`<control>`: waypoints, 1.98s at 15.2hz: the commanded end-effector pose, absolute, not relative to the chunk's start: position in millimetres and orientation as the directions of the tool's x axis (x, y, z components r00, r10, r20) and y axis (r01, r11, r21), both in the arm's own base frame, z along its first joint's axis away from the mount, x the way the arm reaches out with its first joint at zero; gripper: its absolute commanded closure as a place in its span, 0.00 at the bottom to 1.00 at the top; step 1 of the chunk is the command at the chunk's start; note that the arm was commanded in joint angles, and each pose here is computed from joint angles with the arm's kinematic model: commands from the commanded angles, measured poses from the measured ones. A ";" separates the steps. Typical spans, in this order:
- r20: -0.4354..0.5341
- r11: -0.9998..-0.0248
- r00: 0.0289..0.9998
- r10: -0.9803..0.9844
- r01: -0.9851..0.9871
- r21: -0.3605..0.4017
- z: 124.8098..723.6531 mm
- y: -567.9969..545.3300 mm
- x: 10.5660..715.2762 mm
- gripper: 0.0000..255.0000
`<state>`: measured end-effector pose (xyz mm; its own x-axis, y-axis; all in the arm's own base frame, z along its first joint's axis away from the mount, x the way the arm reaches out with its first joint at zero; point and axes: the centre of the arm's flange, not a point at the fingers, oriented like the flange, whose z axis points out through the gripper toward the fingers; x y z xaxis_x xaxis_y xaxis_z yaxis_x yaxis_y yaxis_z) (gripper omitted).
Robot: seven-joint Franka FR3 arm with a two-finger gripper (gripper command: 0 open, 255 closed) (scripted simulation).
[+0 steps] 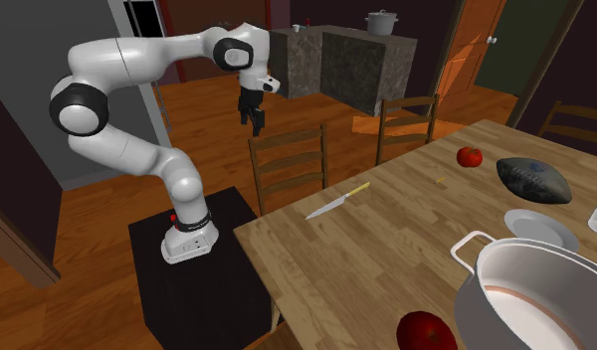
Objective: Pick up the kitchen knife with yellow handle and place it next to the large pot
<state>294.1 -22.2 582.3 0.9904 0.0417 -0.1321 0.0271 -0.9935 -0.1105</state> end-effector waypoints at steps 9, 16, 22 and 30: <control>-0.094 -0.996 0.995 0.028 0.020 -0.082 522.6 -84.9 342.7 0.00; -0.061 -0.998 0.998 0.017 0.013 -0.057 473.3 -141.5 386.6 0.00; -0.032 -0.999 0.999 0.007 0.006 -0.036 433.5 -191.2 425.0 0.00; 0.006 -1.000 1.000 -0.004 -0.004 -0.008 383.7 -259.3 477.4 0.00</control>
